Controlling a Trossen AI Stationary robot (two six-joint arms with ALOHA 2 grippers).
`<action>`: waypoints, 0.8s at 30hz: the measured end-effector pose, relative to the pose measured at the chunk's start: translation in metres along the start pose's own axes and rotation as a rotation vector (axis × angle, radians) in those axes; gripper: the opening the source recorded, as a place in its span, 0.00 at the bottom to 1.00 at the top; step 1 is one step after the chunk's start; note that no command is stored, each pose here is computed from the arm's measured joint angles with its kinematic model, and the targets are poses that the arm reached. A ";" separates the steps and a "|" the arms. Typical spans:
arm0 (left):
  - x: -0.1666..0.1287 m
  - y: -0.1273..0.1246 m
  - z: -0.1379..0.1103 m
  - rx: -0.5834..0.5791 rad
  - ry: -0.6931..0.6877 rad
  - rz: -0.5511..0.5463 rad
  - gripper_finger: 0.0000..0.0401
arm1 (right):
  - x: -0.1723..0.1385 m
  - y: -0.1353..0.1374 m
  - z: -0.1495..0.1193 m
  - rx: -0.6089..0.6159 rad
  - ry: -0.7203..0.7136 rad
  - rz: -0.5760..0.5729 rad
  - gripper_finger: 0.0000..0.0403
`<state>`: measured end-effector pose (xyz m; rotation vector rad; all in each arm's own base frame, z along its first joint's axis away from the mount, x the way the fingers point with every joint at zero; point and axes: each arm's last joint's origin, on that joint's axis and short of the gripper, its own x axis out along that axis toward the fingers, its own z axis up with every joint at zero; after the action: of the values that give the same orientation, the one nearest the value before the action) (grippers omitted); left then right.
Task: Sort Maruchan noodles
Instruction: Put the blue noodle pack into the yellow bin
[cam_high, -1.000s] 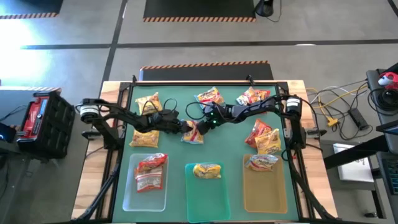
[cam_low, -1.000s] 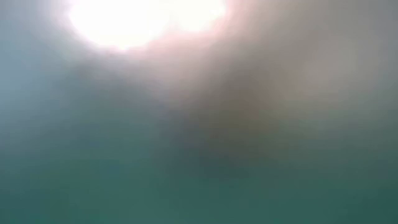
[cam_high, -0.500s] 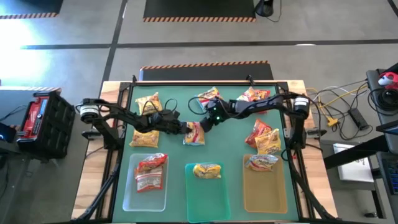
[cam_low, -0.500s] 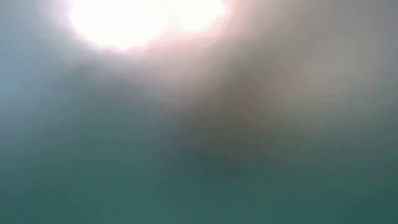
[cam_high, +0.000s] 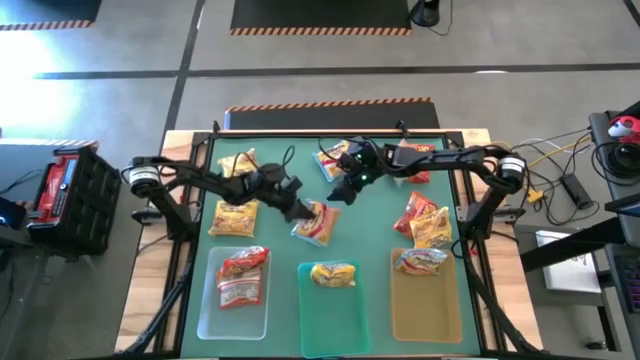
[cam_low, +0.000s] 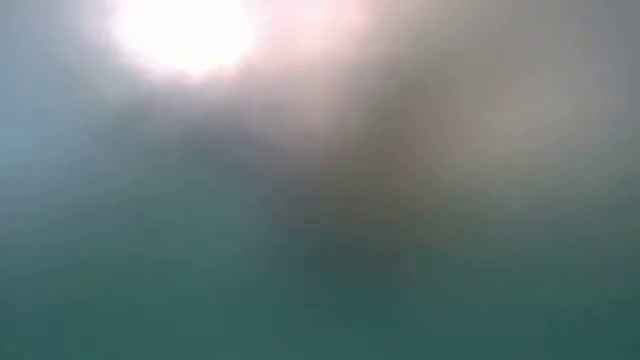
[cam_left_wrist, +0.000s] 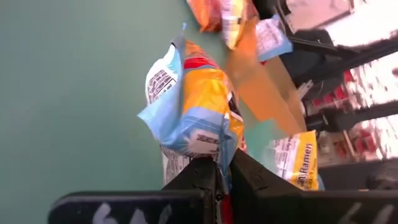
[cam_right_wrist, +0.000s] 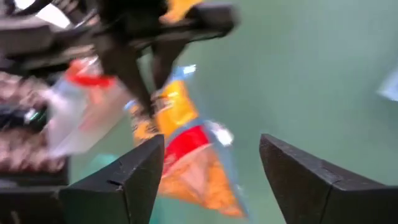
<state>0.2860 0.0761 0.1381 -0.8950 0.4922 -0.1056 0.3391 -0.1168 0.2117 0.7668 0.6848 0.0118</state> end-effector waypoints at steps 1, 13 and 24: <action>0.001 -0.001 0.004 0.010 0.005 0.002 0.00 | -0.001 0.001 0.000 -0.013 0.010 0.026 0.64; 0.009 -0.020 0.034 0.161 0.108 -0.089 0.00 | -0.006 0.006 0.002 -0.103 -0.007 0.036 0.64; 0.010 -0.023 0.040 0.178 0.081 -0.067 0.00 | -0.006 0.004 0.002 -0.022 -0.028 -0.024 0.64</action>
<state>0.3153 0.0877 0.1733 -0.7344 0.5198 -0.2442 0.3363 -0.1166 0.2192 0.7363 0.6664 -0.0134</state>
